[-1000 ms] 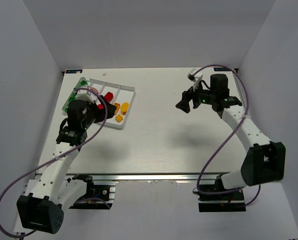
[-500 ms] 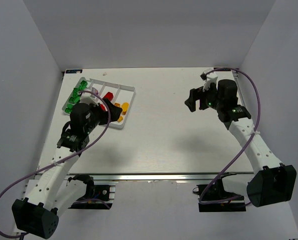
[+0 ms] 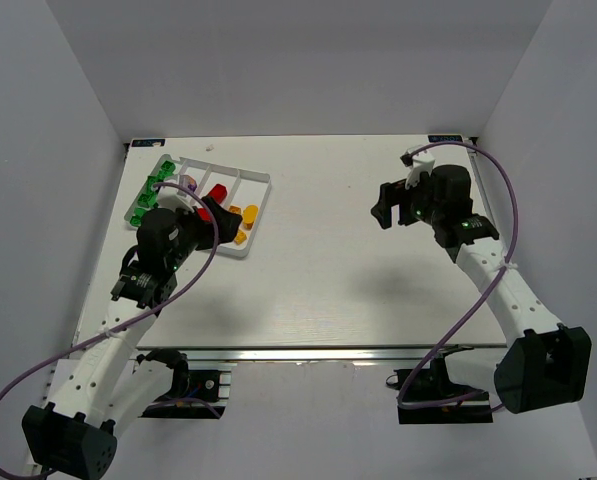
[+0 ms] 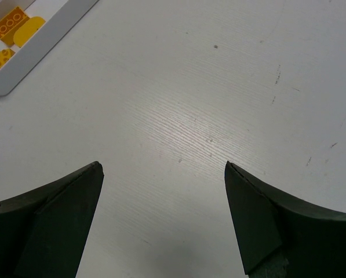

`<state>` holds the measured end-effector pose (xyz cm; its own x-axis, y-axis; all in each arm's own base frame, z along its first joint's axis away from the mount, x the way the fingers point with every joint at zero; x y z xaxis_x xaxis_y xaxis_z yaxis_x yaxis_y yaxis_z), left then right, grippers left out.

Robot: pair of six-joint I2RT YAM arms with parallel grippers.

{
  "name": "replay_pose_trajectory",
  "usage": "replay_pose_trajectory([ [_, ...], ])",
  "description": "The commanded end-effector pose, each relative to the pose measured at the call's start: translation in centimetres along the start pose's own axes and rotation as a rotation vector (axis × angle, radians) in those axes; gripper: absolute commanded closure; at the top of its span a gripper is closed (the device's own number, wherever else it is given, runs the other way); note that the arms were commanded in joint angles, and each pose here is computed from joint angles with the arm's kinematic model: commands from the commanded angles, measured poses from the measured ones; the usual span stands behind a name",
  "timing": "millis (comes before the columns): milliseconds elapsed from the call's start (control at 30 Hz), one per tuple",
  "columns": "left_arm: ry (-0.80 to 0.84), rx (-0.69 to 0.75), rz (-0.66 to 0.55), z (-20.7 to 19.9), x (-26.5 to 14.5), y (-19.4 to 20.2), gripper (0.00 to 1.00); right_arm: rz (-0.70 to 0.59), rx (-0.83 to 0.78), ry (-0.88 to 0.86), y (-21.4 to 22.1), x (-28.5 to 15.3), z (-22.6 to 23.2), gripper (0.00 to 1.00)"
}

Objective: Sort the legos into containers by color

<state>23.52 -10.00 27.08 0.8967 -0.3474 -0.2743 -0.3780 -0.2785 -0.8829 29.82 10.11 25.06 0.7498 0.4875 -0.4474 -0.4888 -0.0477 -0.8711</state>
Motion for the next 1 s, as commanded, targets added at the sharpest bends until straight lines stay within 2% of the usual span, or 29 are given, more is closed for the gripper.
replay_pose_trajectory([
  [0, -0.007, 0.009, -0.036, -0.2, -0.6, -0.7, 0.02, -0.037, -0.015, -0.018, -0.8, 0.8, 0.1, 0.11],
  [967, -0.022, 0.021, -0.058, -0.1, -0.6, -1.3, 0.02, -0.020, 0.002, 0.005, 0.7, 1.6, -0.5, 0.10],
])
Point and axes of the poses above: each gripper's point midway between its finger pads, its own x axis out along the fingers, its own z axis along the line the jaws close on, y = z × x, the point moved 7 cm from there along -x, back along the fingers, and after that the axes turned 7 degrees about x, right-handed, at the moved point
